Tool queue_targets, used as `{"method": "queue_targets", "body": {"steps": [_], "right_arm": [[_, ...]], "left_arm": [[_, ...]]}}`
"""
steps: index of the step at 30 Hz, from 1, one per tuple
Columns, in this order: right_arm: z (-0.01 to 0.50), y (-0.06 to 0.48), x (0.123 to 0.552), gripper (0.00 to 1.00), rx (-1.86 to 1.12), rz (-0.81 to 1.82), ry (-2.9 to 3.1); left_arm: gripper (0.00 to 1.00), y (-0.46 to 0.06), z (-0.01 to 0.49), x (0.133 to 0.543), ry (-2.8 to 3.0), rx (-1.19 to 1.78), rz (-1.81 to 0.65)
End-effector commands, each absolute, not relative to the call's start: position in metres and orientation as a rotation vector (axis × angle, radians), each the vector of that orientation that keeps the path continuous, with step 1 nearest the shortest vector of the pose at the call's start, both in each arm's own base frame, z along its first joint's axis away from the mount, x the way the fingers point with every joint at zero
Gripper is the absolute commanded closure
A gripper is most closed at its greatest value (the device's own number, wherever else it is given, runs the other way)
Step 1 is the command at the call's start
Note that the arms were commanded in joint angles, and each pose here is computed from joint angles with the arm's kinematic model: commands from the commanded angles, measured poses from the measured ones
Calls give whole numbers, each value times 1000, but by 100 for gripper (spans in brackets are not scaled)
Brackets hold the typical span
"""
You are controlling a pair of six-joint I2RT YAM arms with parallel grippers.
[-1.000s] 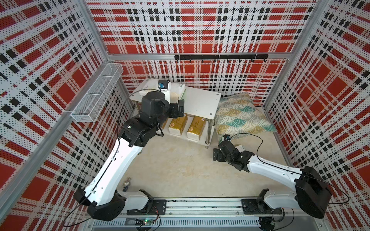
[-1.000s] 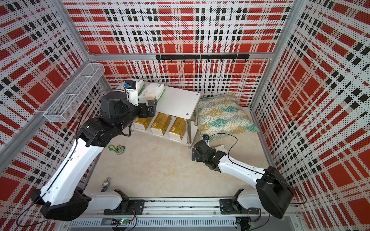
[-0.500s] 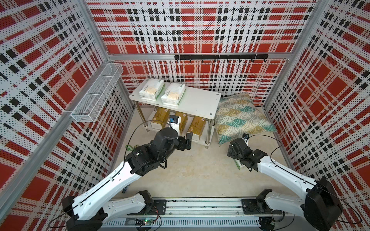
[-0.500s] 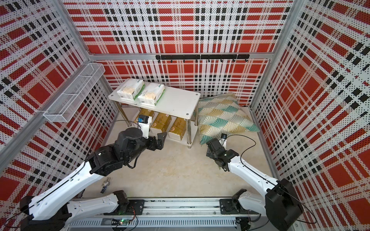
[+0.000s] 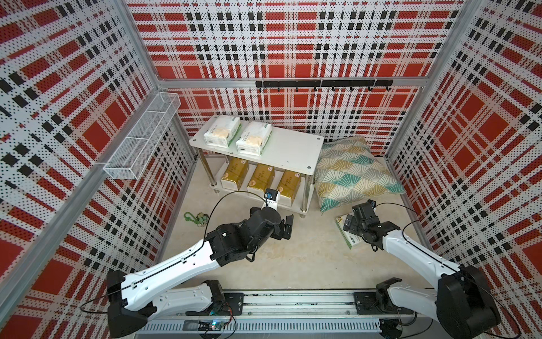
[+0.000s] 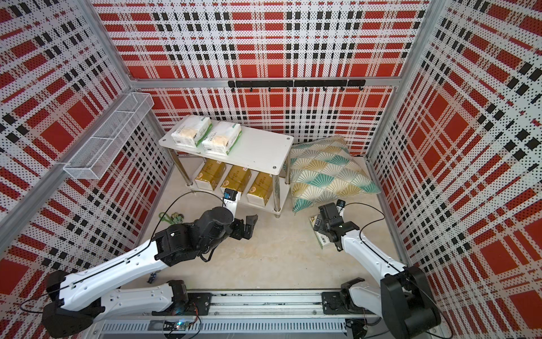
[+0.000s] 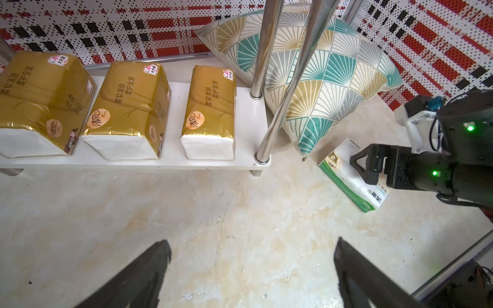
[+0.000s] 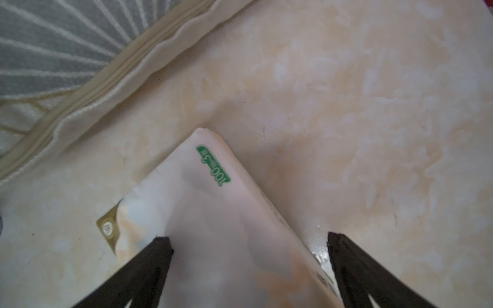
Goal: Place the tissue boxes on the shelf by color
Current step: Move the box of tissues to the center of the board.
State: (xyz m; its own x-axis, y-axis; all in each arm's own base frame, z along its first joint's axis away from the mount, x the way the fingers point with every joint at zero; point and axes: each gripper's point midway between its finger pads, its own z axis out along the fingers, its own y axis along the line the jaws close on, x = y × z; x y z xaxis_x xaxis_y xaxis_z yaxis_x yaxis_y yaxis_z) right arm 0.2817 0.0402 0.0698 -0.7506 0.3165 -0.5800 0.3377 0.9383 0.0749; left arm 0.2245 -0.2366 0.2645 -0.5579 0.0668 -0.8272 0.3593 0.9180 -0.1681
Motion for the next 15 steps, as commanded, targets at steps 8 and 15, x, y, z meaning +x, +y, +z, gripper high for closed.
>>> {"method": "queue_targets", "body": {"steps": [8, 15], "right_arm": [[45, 58, 278, 0, 316, 39, 2557], [49, 77, 272, 0, 161, 91, 2610]], "left_arm": [[1, -229, 277, 227, 2109, 247, -387], [1, -224, 280, 227, 2100, 237, -375]]}}
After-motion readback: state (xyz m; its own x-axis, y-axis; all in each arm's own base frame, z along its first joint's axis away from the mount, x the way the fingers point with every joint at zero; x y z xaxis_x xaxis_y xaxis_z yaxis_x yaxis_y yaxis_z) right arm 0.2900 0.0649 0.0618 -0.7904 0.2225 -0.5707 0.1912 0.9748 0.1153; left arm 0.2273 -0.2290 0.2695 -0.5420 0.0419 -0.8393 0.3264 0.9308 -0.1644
